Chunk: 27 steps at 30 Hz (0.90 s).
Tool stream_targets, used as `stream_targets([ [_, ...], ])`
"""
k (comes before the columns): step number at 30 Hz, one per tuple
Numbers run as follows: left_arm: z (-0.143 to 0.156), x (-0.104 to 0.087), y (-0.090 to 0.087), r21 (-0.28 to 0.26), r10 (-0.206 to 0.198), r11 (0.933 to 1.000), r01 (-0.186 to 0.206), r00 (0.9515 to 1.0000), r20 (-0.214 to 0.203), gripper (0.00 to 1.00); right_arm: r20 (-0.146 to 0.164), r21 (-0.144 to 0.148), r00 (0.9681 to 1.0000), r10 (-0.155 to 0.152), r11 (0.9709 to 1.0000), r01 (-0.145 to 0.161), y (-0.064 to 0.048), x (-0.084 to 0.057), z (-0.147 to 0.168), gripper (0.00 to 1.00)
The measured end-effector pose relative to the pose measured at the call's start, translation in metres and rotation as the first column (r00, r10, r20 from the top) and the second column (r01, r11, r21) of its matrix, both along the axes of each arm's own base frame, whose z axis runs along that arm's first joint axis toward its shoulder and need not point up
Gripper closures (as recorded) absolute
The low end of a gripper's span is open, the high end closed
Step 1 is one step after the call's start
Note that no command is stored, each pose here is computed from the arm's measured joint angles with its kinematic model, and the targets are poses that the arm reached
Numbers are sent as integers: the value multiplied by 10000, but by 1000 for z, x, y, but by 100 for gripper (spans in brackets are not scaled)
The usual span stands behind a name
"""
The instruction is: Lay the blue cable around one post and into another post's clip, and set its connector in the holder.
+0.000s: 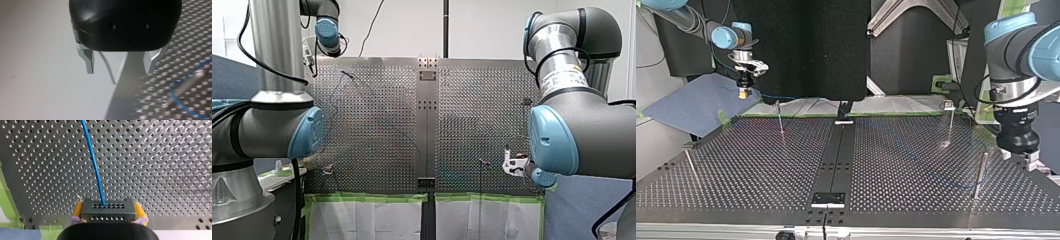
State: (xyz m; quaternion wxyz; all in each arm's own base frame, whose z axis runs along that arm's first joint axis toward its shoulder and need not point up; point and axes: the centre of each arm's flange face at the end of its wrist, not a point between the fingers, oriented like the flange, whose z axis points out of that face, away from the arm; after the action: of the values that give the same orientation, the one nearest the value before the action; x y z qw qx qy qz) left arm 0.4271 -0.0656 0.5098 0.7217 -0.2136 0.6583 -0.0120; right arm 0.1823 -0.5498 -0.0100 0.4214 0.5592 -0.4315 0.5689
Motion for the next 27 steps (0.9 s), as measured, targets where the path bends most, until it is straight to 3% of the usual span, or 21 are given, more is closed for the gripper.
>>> stream_targets([
  [9, -9, -11, -23, 605, -117, 9980, 176, 9953, -966, 2, 1, 1, 10000, 1, 10000, -1, 0, 0, 0, 100],
  [18, -1, -14, -26, 1250, -449, 9900, 657, 9857, -1625, 2, 0, 21, 10000, 4, 10000, -4, 0, 0, 0, 100],
  [23, -1, -13, -27, 1560, -697, 9824, 1031, 9760, -2062, 2, 0, 22, 10000, 4, 10000, -4, 0, 0, 0, 100],
  [27, -9, -8, -25, 1751, -690, 9776, 1167, 9639, -2573, 2, 0, 21, 10000, 5, 10000, -5, 0, 0, 0, 100],
])
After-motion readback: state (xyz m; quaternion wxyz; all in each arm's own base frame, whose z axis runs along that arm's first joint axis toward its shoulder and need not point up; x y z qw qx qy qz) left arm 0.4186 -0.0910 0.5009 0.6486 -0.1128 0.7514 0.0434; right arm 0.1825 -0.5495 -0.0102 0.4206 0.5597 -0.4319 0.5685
